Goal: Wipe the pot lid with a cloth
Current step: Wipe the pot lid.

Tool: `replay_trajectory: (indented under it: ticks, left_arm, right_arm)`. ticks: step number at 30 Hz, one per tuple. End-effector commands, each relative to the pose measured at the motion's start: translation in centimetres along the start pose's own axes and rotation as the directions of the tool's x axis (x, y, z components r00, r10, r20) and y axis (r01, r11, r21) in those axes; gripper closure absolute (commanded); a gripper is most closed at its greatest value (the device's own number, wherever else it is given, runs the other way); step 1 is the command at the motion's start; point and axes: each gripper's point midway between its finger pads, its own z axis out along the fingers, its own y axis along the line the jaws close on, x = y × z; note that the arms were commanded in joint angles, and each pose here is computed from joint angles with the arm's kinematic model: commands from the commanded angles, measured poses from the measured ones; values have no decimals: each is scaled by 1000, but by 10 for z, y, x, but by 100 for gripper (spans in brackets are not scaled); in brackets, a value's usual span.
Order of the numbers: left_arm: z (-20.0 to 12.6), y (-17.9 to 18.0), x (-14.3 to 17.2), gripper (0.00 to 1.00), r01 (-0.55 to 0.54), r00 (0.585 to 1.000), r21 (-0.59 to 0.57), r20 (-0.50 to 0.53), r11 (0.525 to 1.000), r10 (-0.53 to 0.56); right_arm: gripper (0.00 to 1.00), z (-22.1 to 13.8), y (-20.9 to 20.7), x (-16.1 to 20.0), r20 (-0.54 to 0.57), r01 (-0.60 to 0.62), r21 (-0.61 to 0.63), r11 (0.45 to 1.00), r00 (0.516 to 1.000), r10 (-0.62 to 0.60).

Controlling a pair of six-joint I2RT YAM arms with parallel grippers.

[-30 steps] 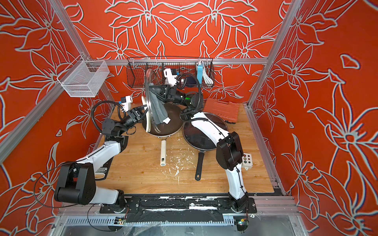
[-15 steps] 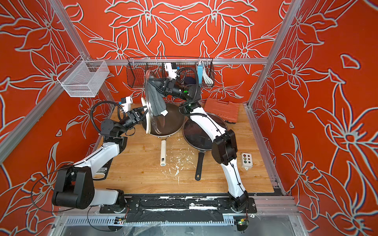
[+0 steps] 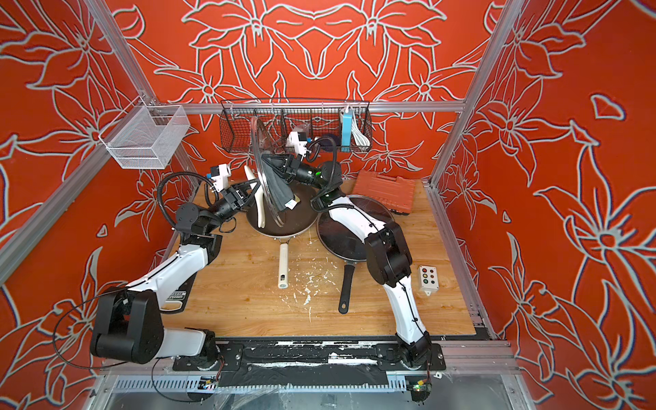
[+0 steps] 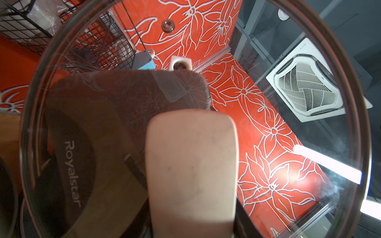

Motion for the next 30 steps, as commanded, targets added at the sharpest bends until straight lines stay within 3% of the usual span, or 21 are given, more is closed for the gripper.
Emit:
replay_trajectory:
  ticks: [1, 8, 16, 30]
  left_arm:
    - [7, -112, 4, 100, -298, 952, 301, 29, 906, 303]
    - [10, -100, 1, 100, -317, 948, 261, 46, 912, 316]
    - [14, -61, -5, 100, -299, 954, 178, 75, 937, 290]
    - [16, -23, 1, 100, -261, 965, 130, 43, 956, 258]
  right_arm:
    - [100, 4, -19, 34, -76, -49, 22, 999, 996, 50]
    - [100, -9, -19, 45, -57, -98, 2, 995, 994, 98]
    - [100, -21, 31, 57, -32, -138, -120, 983, 990, 135]
    - [100, -29, 98, 59, -32, -102, -175, 979, 995, 98]
